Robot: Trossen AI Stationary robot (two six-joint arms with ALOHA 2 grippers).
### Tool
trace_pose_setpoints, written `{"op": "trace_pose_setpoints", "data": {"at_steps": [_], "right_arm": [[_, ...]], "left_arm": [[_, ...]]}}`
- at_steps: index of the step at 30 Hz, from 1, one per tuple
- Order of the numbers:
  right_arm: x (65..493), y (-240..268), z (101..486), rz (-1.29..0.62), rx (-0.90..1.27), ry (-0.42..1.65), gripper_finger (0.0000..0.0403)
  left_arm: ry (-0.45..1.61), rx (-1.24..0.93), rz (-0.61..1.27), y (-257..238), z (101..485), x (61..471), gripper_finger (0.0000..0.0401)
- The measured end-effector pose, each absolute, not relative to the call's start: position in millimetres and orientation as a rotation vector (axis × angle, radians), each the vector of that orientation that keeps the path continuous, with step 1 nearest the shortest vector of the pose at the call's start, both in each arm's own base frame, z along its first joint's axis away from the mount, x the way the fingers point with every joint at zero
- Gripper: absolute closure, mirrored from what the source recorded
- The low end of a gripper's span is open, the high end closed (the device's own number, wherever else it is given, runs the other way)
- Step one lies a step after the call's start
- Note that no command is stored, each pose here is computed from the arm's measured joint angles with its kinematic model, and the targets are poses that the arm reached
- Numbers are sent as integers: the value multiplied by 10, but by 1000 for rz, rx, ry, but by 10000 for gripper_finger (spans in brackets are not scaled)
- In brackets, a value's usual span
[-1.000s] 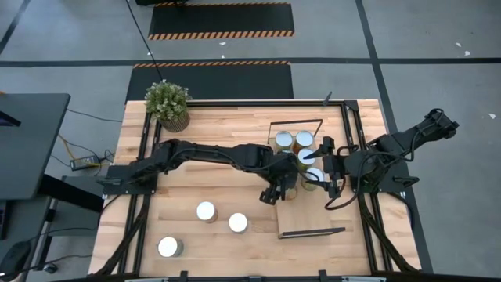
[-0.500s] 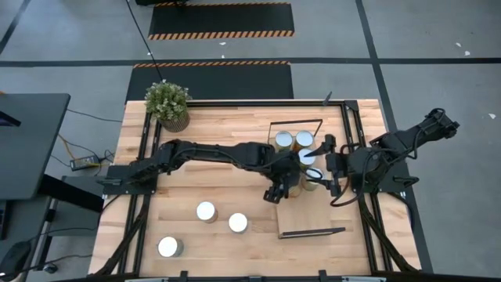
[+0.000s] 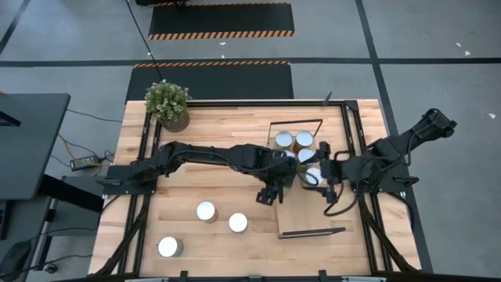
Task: Pick and place cans onto a shelf
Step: Put the canned pineapple on the shelf
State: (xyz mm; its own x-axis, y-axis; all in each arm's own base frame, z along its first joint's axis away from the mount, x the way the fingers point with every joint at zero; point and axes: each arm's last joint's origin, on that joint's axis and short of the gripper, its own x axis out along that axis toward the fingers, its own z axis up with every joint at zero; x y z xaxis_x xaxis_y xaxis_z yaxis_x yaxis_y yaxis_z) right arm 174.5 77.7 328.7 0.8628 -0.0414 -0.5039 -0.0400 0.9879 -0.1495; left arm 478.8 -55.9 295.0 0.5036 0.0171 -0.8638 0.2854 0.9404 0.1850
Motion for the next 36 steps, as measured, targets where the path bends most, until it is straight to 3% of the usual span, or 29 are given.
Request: {"op": "trace_pose_setpoints", "data": {"at_steps": [14,23,31,36], "right_arm": [[1855,1026,2655,-87,-191,474,39],[1715,954,2777,-126,-165,534,39],[1650,980,2799,-109,-129,527,39],[1652,982,2802,-110,-123,522,39]], "left_arm": [[1101,287,-168,-787,3056,4597,74],[1010,263,-141,-683,3075,4712,74],[1069,284,-163,-668,2682,4763,74],[1137,301,-173,-681,2624,4700,74]]}}
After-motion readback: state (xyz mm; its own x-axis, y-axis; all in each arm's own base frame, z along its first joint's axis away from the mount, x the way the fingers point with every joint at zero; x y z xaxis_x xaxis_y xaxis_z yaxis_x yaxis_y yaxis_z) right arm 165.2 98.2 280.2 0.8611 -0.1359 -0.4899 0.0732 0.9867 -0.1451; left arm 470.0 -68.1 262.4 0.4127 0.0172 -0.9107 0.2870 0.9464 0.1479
